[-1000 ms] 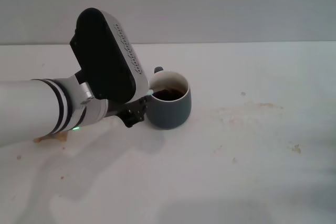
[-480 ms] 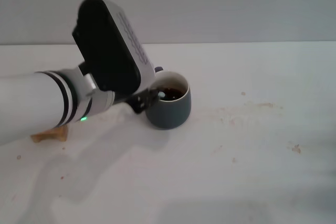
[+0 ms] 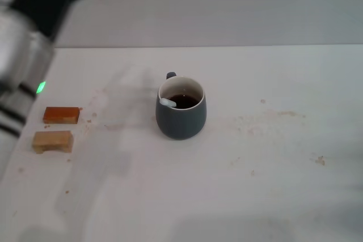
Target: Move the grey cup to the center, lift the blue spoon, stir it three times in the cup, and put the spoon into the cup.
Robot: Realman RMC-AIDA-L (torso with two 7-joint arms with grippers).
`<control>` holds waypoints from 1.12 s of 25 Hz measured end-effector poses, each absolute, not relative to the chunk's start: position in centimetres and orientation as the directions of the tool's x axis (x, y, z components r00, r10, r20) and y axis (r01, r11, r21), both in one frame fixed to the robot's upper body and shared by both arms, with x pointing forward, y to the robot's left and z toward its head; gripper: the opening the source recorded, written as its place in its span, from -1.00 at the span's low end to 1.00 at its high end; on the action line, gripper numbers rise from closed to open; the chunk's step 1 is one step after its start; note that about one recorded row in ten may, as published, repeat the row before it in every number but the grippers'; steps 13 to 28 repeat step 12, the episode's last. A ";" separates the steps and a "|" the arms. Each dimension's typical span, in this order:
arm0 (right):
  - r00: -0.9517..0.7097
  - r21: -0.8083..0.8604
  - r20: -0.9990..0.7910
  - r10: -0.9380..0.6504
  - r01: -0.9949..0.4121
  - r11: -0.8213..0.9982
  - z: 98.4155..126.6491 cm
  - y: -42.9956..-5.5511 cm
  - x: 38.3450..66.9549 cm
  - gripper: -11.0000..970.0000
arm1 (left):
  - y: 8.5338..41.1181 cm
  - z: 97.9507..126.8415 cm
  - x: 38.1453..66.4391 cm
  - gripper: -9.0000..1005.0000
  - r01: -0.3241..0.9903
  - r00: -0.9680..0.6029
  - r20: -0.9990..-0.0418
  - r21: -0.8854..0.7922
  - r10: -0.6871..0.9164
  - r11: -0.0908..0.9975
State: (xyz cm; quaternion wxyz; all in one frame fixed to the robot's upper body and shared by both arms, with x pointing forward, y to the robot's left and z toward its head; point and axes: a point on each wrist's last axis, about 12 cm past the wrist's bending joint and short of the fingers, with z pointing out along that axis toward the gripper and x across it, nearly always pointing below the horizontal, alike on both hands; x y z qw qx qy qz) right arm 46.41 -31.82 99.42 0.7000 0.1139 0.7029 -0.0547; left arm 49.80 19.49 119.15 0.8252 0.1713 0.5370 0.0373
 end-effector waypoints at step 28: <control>0.156 0.015 -0.988 0.000 0.097 0.995 101.0 -30.2 45.1 -0.98 | 30.9 106.4 46.3 -0.07 -0.011 0.275 -0.961 0.040 0.042 0.999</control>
